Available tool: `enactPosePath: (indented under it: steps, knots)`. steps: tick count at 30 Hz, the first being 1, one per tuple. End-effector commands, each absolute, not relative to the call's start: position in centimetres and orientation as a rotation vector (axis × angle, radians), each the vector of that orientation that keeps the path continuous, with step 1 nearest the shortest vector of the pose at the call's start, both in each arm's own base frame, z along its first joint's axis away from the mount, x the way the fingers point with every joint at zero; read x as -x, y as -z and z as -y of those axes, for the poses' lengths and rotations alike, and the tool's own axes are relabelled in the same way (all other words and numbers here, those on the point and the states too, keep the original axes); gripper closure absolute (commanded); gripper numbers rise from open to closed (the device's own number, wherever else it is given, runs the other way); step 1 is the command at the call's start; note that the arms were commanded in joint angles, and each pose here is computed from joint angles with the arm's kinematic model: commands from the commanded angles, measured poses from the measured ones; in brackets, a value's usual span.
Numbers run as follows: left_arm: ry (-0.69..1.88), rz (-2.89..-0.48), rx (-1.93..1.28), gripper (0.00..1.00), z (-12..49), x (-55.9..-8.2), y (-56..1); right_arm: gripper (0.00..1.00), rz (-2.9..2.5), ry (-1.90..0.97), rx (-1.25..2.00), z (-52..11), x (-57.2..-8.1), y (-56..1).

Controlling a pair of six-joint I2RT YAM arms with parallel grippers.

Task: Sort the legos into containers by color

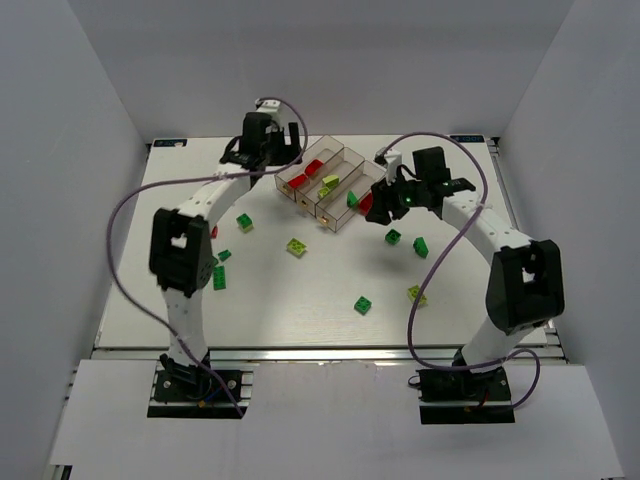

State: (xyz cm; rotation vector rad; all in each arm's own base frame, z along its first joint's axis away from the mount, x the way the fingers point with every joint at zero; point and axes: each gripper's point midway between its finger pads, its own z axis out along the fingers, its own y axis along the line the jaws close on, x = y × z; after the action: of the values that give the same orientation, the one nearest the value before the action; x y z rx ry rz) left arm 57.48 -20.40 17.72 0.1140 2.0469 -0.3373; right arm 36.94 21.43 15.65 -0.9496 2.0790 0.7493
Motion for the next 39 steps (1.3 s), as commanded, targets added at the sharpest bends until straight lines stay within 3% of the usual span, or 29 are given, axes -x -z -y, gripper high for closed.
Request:
enactPosePath:
  steps: [1,2,7,8,10,19,39]
  knots:
    - [0.402,-1.8,0.019,0.02,17.4,-52.6,-30.5,0.42,-2.239,-0.651,0.76,-20.1,-40.2,-14.3]
    - [0.39,-1.871,0.041,0.02,16.5,-50.8,-26.9,0.41,-2.283,-0.665,0.735,-20.1,-40.1,-13.9]
    - [0.407,-1.886,0.184,0.02,12.6,-43.8,-26.0,0.38,-2.294,-0.627,0.662,-20.2,-42.3,-13.2]
    - [0.418,-1.88,0.209,0.02,12.0,-41.7,-26.0,0.34,-2.275,-0.608,0.674,-20.1,-42.9,-13.0]
    - [0.418,-1.888,0.239,0.02,11.2,-39.6,-25.5,0.11,-2.235,-0.507,0.733,-19.5,-44.7,-12.1]
    - [0.392,-1.839,0.403,0.02,7.4,-31.3,-24.9,0.11,-2.196,-0.41,1.031,-19.5,-48.0,-8.0]
    - [0.413,-1.807,0.499,0.02,6.6,-30.1,-24.6,0.11,-2.198,-0.471,1.08,-20.8,-49.7,-4.6]
